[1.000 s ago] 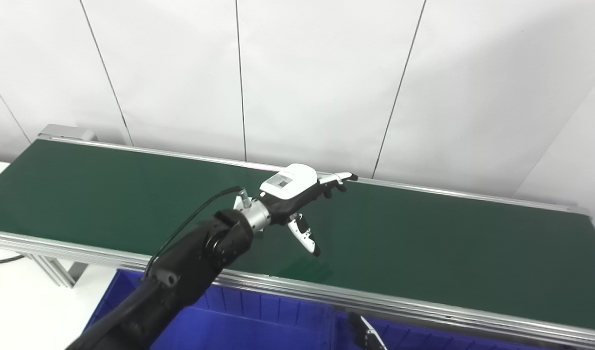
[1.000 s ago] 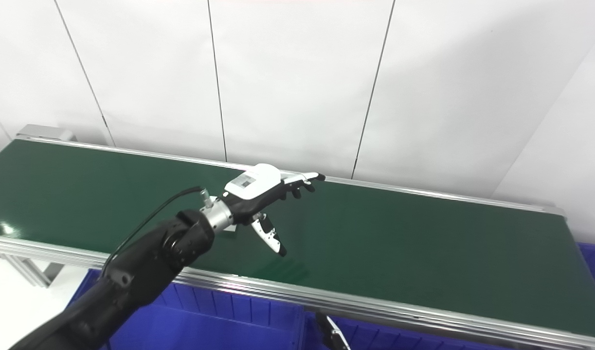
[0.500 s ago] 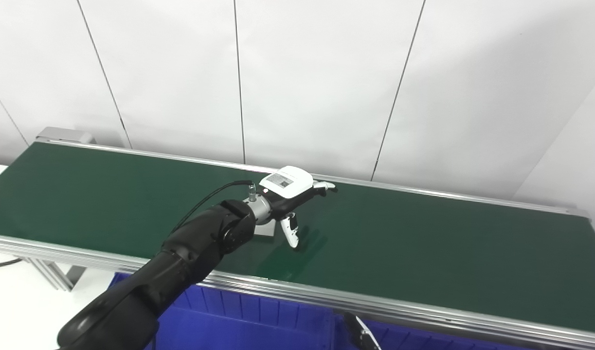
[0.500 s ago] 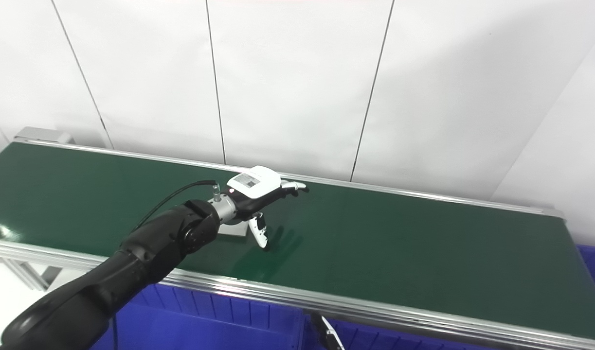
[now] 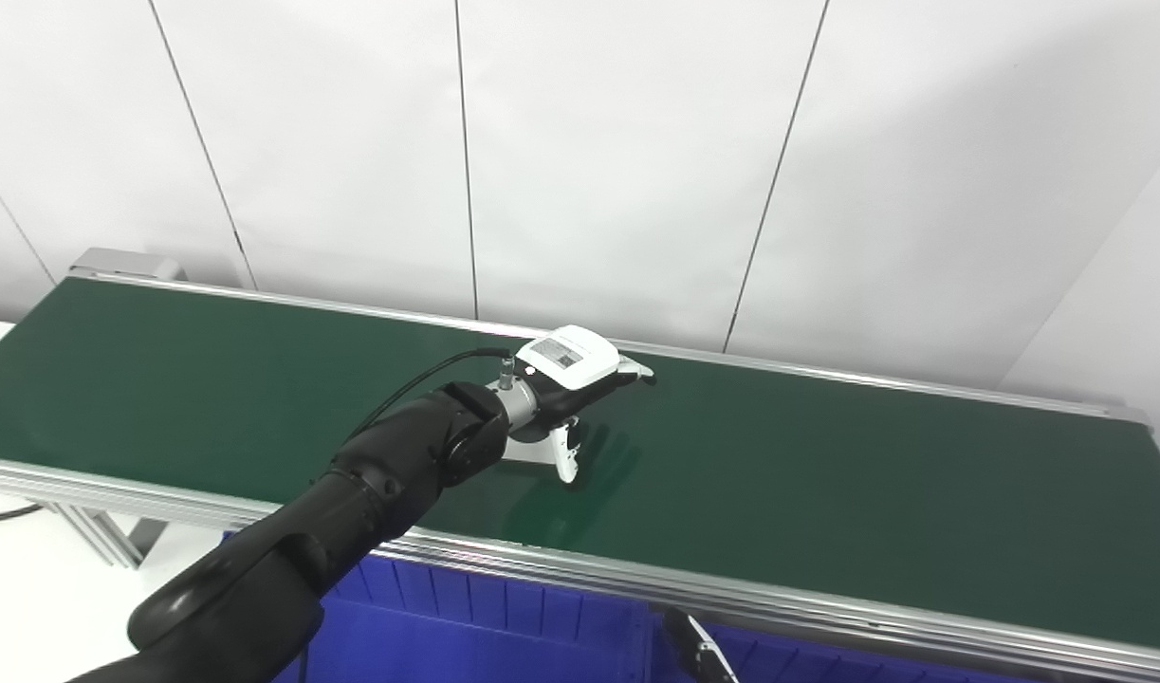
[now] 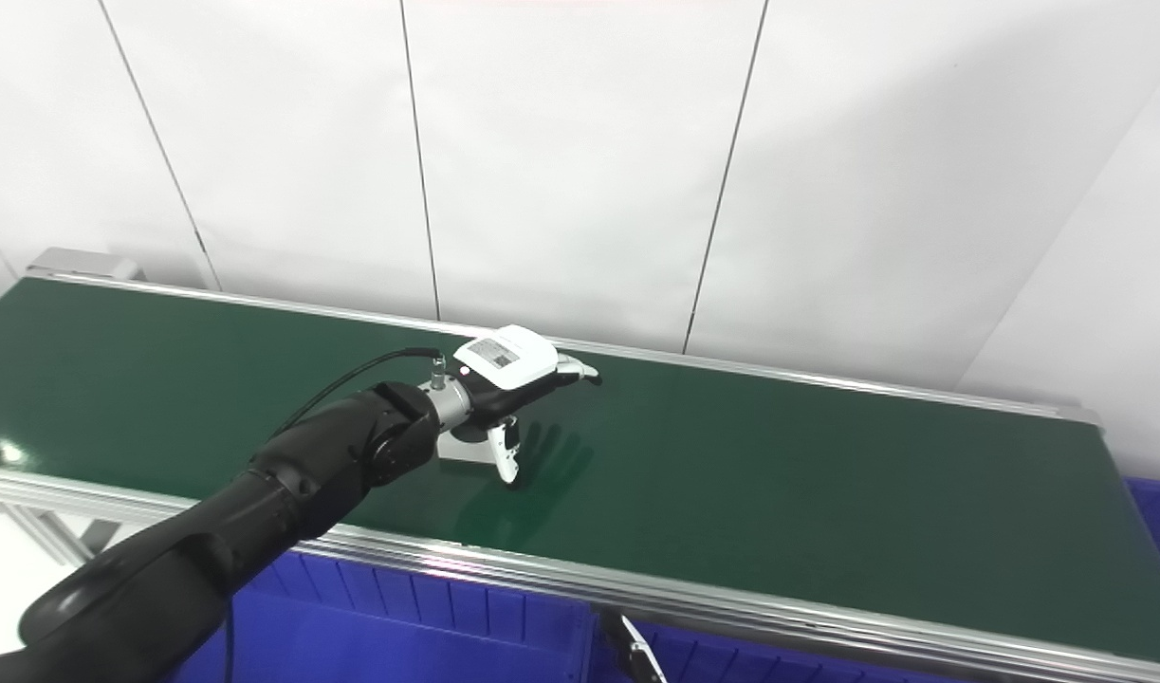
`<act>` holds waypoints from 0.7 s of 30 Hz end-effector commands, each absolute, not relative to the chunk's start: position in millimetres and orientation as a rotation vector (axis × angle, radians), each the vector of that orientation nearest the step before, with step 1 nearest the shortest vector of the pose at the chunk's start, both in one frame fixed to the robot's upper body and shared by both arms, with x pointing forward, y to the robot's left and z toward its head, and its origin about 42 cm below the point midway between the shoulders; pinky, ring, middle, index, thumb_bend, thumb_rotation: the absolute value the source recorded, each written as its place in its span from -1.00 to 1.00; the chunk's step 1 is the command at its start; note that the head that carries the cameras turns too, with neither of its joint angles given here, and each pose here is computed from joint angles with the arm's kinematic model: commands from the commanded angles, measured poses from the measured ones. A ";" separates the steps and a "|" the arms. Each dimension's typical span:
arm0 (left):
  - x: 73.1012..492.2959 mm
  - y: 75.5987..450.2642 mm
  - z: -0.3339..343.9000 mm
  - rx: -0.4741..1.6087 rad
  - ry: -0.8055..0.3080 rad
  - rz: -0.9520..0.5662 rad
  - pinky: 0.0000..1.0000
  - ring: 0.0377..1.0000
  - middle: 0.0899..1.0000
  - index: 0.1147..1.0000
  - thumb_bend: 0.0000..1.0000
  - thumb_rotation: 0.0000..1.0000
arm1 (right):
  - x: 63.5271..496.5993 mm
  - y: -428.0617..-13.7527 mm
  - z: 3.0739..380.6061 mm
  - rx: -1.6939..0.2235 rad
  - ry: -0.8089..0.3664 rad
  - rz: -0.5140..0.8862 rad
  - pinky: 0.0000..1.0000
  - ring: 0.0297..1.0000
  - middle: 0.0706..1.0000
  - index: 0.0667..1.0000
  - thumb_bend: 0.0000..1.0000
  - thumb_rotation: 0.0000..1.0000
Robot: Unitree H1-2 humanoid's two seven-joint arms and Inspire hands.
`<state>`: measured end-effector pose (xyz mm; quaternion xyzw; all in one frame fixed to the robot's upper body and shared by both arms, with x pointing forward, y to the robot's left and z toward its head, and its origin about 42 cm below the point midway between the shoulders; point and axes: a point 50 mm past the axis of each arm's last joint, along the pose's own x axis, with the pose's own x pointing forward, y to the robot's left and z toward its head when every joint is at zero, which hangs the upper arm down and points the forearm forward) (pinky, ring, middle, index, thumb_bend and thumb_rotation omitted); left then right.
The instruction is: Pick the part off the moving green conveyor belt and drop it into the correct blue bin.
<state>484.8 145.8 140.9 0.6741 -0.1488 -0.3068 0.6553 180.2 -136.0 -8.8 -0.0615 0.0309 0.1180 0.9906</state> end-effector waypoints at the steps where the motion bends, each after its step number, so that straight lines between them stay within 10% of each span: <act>1: 505.2 141.4 180.0 1.555 -0.427 -0.615 0.57 0.70 0.76 0.72 1.00 -0.92 | 185.3 -129.6 2.5 -0.096 -0.019 0.236 0.85 0.85 0.79 0.77 0.76 0.98; 21: 509.5 148.8 153.9 1.744 -0.350 -0.580 0.62 0.68 0.68 0.60 0.96 -0.90 | 178.3 -130.9 6.0 -0.102 -0.032 0.238 0.83 0.83 0.80 0.77 0.78 0.98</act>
